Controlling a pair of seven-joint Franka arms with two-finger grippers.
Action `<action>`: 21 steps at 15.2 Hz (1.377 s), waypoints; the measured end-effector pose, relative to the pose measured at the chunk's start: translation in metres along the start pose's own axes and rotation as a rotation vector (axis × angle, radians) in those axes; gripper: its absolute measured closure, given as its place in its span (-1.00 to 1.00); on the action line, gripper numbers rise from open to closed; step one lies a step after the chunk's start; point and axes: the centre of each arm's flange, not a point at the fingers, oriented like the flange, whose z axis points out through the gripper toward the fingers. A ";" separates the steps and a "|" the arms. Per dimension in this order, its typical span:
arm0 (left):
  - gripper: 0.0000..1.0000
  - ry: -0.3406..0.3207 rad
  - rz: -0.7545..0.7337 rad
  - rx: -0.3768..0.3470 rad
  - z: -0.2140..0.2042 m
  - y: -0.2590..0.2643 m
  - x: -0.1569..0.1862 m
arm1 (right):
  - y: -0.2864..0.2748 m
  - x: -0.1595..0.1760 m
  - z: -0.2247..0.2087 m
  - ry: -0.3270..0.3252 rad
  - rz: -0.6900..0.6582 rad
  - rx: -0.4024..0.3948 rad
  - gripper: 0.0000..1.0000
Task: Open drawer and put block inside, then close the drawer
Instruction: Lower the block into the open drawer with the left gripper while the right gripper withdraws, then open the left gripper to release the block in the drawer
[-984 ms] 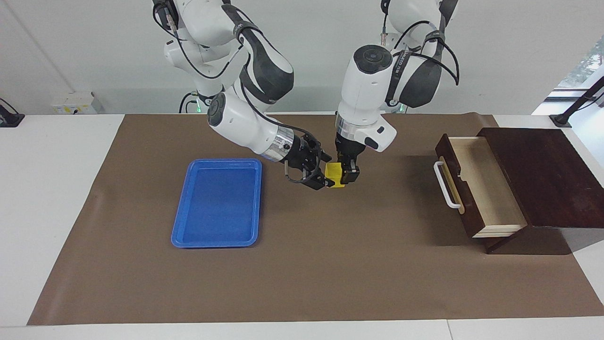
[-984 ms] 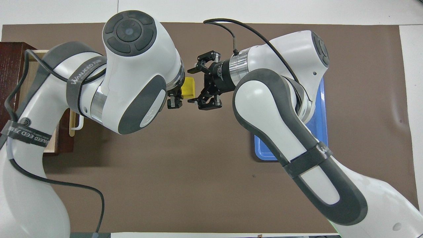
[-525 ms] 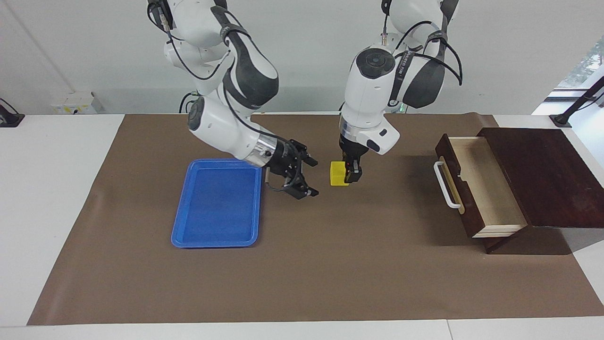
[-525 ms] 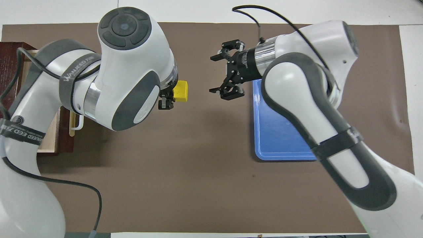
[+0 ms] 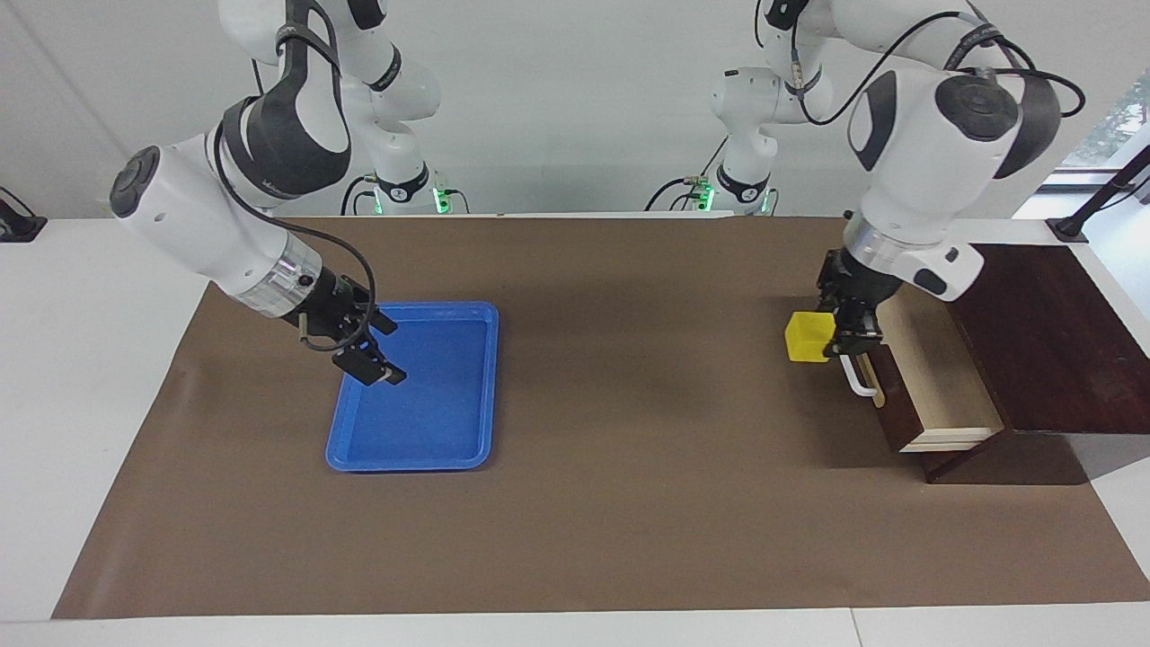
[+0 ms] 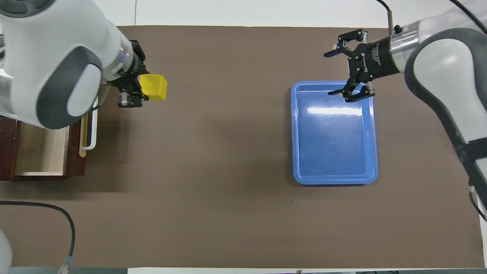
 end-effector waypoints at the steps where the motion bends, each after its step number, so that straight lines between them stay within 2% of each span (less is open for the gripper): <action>1: -0.11 0.000 0.013 0.008 0.004 -0.001 0.025 | 0.008 0.003 -0.009 0.018 -0.093 -0.029 -1.00; 5: -0.11 0.004 0.006 0.003 0.025 -0.009 0.100 | 0.047 0.020 -0.056 0.077 -0.447 -0.133 -1.00; 8: -0.11 -0.001 -0.048 0.009 0.040 -0.022 0.142 | 0.064 0.016 -0.085 0.144 -0.690 -0.227 -1.00; 12: -0.11 -0.006 -0.069 0.014 0.059 -0.035 0.150 | 0.084 -0.005 -0.123 0.211 -0.952 -0.346 -1.00; 16: -0.11 -0.004 -0.072 0.030 0.076 -0.051 0.147 | 0.106 -0.029 -0.153 0.253 -1.087 -0.389 -1.00; 21: -0.11 -0.010 -0.078 0.017 0.085 -0.061 0.145 | 0.121 -0.044 -0.166 0.248 -1.107 -0.410 -1.00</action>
